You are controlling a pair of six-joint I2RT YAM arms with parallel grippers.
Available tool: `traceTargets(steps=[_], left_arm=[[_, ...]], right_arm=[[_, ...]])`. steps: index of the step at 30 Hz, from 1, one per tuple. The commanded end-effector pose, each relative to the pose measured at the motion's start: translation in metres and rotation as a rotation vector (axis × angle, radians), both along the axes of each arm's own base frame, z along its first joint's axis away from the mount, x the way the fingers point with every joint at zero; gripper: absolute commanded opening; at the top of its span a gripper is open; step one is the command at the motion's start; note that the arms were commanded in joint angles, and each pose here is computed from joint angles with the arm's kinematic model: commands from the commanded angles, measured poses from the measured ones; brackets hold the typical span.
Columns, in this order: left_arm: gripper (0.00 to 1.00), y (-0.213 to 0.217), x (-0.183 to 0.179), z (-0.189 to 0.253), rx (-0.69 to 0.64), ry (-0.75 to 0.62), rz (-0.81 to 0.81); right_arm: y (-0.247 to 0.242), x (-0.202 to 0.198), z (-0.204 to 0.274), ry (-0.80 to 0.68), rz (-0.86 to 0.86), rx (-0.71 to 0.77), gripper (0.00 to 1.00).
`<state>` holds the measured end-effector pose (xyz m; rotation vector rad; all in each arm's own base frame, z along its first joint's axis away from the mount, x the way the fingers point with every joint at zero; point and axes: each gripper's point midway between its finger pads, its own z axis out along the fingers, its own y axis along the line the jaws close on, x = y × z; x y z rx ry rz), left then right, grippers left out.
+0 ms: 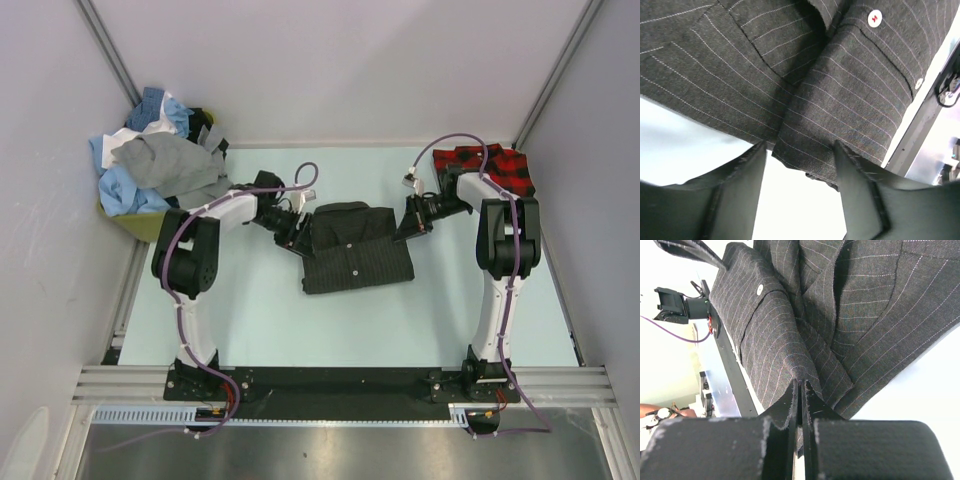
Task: Fold and stack the long sleeve shirts
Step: Fold the shirt
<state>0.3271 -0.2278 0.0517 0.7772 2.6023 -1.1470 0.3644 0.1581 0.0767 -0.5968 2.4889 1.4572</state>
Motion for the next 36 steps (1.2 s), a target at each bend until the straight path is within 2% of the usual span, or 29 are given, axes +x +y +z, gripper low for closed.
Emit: traceTargets(steps=[1, 3, 4, 6, 7, 10, 17, 25, 31, 33, 36], left_arm=[[0.52, -0.004, 0.003, 0.017, -0.06, -0.013, 0.015], [0.43, -0.01, -0.005, 0.026, -0.12, 0.012, -0.002], [0.32, -0.011, -0.007, 0.029, -0.139, 0.017, -0.006], [0.18, -0.013, -0.012, 0.036, -0.174, 0.028, -0.016], [0.01, -0.012, -0.011, 0.036, -0.173, 0.023, -0.014], [0.0, -0.004, -0.004, 0.043, -0.159, -0.013, 0.006], [0.0, 0.007, 0.03, 0.064, -0.089, -0.191, 0.012], [0.0, 0.014, 0.087, 0.069, -0.004, -0.319, 0.08], [0.0, 0.018, 0.136, 0.075, 0.055, -0.425, 0.134], [0.0, 0.02, 0.147, 0.065, 0.08, -0.431, 0.146], [0.0, 0.02, 0.159, 0.05, 0.1, -0.426, 0.169]], right_arm=[[0.003, 0.003, 0.017, -0.066, 0.008, 0.018, 0.0], [0.004, 0.001, 0.017, -0.065, 0.012, 0.018, 0.0], [0.005, 0.0, 0.017, -0.065, 0.014, 0.02, 0.0], [0.005, 0.001, 0.019, -0.07, 0.011, 0.022, 0.0], [0.006, 0.001, 0.019, -0.068, 0.012, 0.02, 0.0], [0.004, 0.003, 0.024, -0.068, -0.004, 0.023, 0.0], [0.002, 0.023, 0.036, -0.121, -0.02, 0.014, 0.0], [0.0, 0.084, 0.051, -0.211, -0.062, 0.009, 0.0], [0.002, 0.125, 0.038, -0.247, -0.109, 0.011, 0.0], [0.002, 0.146, 0.034, -0.298, -0.139, 0.017, 0.0], [0.003, 0.162, 0.024, -0.289, -0.19, 0.024, 0.0]])
